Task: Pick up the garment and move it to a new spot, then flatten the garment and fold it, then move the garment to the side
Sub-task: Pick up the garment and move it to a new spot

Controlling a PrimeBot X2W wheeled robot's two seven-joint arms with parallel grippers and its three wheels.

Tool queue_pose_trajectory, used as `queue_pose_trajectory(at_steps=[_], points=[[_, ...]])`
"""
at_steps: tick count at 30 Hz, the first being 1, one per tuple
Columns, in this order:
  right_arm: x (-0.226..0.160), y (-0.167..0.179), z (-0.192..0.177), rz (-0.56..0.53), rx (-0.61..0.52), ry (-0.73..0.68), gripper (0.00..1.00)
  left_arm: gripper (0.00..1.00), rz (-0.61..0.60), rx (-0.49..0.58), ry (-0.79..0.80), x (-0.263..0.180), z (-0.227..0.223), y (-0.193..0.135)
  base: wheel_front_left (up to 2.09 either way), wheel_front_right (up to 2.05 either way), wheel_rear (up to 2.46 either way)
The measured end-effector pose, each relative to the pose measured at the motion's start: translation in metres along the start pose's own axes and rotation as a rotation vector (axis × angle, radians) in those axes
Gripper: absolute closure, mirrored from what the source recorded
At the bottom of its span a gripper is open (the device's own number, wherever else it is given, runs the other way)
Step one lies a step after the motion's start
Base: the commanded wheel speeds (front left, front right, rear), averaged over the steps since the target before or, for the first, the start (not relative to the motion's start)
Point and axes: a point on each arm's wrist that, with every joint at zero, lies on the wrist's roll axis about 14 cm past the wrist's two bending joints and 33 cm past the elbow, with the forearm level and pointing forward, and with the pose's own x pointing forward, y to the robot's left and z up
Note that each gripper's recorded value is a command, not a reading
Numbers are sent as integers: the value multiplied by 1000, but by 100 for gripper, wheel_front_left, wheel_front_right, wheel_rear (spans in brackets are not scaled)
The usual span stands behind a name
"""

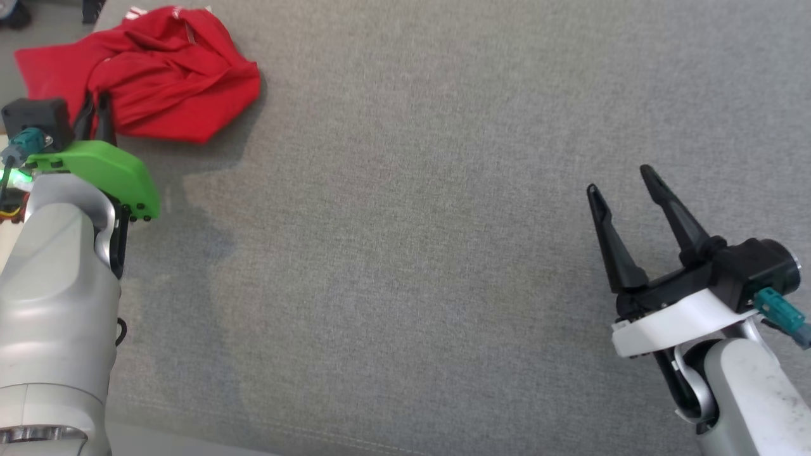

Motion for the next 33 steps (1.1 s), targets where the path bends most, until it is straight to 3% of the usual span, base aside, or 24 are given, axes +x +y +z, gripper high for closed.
queue_pose_trajectory(at_steps=[5,13,21,26,30,33], points=[[-8,13,16,-16,13,-38,0,100,-75,-42,-167,-12,56,-21,0,0,0],[-25,29,42,-45,17,-99,0,100,-302,-64,-356,-49,112,-109,0,0,0],[-51,9,58,-146,-2,-135,0,100,-559,-101,-446,-85,141,-211,0,0,0],[-71,-10,65,-221,-17,-145,0,100,-681,-179,-467,-107,156,-265,0,0,0],[-87,-27,73,-287,-36,-163,0,100,-728,-143,-506,-127,167,-311,0,0,0],[-105,-42,80,-355,-39,-181,0,100,-840,-94,-480,-152,152,-362,0,0,0]])
